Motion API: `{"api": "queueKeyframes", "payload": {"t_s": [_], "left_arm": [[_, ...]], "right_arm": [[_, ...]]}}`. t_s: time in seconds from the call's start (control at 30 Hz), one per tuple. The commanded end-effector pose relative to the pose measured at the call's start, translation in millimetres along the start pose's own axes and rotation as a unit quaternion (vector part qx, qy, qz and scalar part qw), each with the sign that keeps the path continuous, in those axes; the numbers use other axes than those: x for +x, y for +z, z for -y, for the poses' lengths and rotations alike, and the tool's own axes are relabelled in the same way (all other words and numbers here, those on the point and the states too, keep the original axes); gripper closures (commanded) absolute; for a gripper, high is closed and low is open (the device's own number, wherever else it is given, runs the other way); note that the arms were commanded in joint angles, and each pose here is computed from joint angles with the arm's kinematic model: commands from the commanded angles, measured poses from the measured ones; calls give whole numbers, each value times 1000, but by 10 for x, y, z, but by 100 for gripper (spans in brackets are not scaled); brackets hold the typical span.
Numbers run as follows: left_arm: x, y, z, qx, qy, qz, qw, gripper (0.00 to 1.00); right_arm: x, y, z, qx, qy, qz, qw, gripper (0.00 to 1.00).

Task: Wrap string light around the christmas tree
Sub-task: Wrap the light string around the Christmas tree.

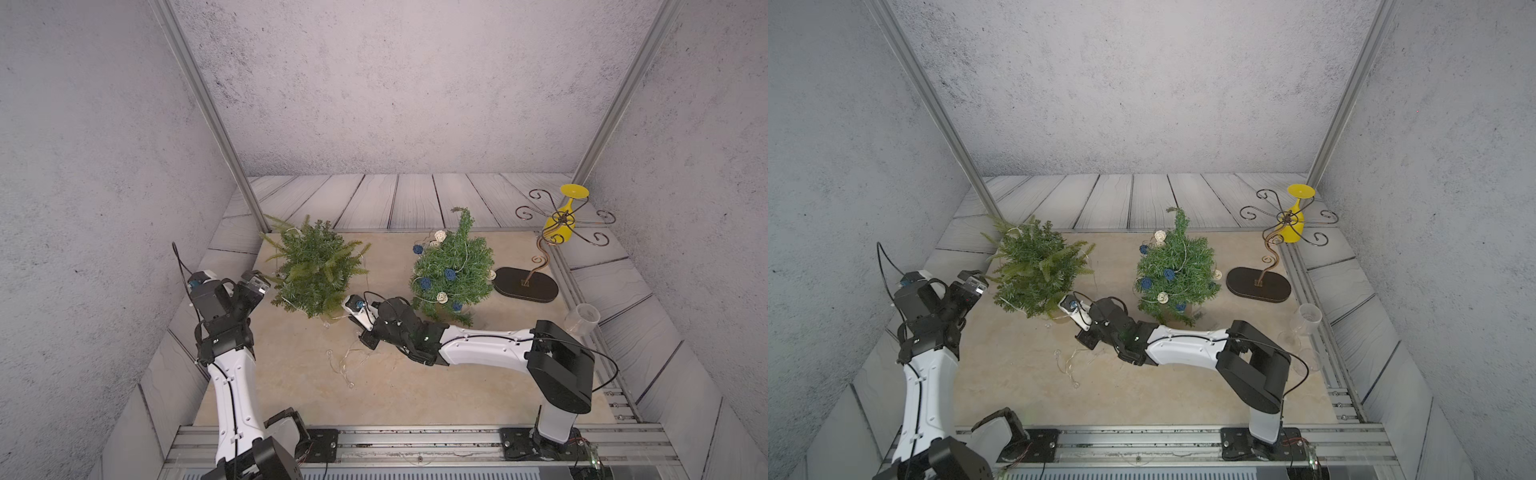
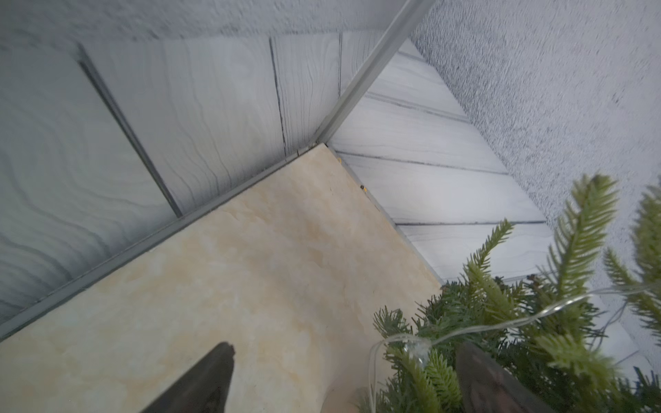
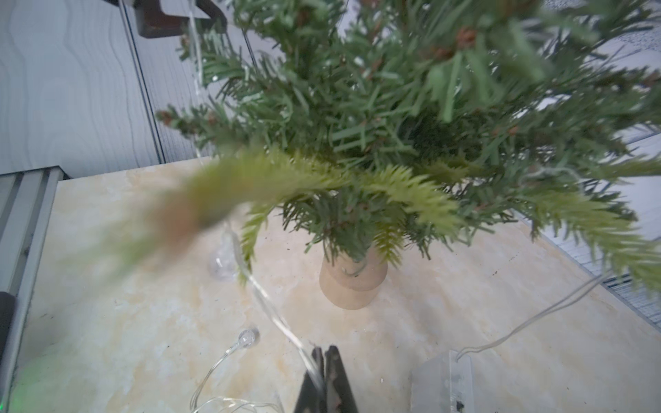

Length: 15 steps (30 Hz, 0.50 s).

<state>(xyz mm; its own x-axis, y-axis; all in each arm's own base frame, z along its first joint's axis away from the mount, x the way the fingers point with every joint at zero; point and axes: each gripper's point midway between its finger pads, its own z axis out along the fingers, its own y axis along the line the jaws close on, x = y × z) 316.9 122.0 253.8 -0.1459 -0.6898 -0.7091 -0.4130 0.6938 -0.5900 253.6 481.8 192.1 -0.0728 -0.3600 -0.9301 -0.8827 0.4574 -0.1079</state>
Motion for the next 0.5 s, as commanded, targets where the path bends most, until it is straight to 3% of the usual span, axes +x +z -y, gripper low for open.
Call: {"api": "queueKeyframes", "payload": {"t_s": [0.0, 0.47], "left_arm": [[-74, -126, -19, -18, 8, 16, 1000, 3], [0, -888, 420, 68, 50, 37, 996, 3]], "right_arm": [[18, 123, 93, -6, 29, -3, 1000, 100], [23, 120, 67, -19, 31, -10, 999, 100]]}}
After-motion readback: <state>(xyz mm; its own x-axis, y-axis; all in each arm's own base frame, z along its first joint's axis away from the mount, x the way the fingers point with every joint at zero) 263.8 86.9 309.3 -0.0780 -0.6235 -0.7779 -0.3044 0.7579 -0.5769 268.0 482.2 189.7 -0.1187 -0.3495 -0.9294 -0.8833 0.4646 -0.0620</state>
